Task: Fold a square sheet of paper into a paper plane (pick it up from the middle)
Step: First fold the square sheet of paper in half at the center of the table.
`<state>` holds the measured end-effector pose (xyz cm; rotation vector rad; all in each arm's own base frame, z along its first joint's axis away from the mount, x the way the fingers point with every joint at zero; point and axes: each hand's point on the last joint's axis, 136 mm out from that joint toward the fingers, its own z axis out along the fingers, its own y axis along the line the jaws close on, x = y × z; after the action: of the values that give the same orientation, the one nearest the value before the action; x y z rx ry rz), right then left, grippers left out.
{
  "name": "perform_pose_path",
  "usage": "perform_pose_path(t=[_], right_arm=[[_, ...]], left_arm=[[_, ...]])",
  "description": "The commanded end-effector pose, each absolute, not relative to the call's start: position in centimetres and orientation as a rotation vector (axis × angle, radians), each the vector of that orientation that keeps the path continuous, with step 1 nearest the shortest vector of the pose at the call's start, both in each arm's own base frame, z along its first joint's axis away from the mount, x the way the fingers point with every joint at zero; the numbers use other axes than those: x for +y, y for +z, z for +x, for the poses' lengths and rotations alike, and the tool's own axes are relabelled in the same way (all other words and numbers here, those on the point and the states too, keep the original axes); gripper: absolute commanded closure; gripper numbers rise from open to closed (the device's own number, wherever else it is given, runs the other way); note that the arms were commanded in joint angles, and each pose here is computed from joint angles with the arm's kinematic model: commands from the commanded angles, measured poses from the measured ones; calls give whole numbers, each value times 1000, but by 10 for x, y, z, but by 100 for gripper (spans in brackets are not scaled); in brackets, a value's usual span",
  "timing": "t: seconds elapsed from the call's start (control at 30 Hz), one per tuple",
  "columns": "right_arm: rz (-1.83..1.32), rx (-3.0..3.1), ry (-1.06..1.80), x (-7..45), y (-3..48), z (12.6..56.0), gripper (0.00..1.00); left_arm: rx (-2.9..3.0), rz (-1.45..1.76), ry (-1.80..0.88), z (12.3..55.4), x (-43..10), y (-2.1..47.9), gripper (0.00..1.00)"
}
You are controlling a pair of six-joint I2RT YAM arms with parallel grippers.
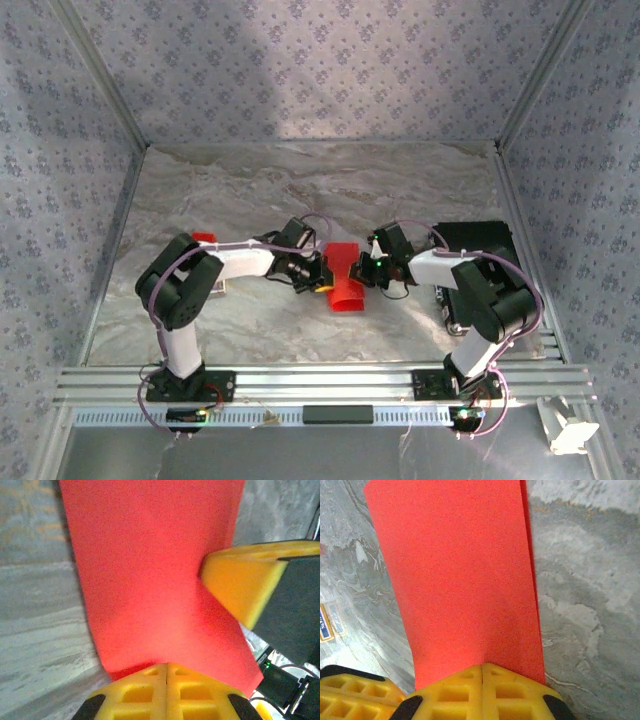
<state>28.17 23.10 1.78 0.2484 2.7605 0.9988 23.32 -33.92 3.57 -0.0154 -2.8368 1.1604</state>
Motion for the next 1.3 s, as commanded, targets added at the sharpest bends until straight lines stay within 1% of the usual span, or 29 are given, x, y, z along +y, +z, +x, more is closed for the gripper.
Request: perform_pose_path(t=[0.0,0.2,0.3,0.43,0.67,0.9,1.17,1.27], right_arm=[[349,2925,797,201,-20,248,99],[354,2936,780,197,-24,243,99],[360,2931,782,196,-24,243,99],[360,2926,781,196,-22,243,99],[360,2921,773,194,-20,242,99],[368,2917,771,193,-21,242,99],[370,2917,765,192,-21,241,99],[372,2919,758,191,-22,240,99]], left_arm=[[-2860,-44,1124,229,-338,23,100],[-2932,-32,905,213,-304,-14,100],[-2937,-54,876,209,-300,-19,100],[-2962,-136,926,213,-313,2,100],[-2905,-153,1184,219,-338,50,100],[-2782,-183,1290,203,-346,56,99],[-2754,-141,1199,190,-337,22,99],[-2773,-137,1091,181,-323,2,100]])
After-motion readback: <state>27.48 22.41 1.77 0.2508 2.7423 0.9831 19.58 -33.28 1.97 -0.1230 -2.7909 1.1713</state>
